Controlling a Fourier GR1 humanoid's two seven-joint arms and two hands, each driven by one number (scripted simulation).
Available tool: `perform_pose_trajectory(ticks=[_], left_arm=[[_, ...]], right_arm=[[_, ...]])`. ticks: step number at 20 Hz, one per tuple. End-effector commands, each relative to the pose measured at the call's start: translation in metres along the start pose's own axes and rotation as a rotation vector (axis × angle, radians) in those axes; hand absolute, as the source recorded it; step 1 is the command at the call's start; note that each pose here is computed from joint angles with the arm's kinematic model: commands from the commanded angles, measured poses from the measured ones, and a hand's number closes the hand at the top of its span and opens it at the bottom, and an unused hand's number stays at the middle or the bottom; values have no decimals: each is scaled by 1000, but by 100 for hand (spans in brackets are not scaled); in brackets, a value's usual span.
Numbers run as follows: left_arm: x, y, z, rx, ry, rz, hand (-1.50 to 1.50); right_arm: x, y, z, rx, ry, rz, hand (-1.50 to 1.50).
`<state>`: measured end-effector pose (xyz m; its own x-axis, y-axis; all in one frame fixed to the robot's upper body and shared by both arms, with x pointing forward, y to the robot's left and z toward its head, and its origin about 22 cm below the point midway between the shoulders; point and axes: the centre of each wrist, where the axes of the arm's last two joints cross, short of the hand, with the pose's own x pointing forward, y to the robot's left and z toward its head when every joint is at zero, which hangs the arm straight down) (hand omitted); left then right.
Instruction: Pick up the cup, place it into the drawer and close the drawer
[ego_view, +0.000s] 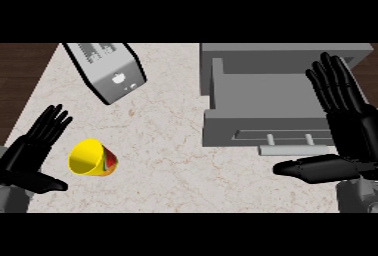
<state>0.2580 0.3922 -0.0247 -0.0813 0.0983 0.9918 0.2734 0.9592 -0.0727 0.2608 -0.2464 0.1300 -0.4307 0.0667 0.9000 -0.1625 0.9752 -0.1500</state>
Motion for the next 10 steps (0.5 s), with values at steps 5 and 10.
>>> perform_pose_trajectory(ticks=[5,10], left_arm=[[-43,17,-4,25,68,-13,-150],[-79,14,36,45,65,-38,-150]], right_arm=[[1,-6,-11,5,-4,11,-150],[-3,-9,-3,-7,2,-3,-150]])
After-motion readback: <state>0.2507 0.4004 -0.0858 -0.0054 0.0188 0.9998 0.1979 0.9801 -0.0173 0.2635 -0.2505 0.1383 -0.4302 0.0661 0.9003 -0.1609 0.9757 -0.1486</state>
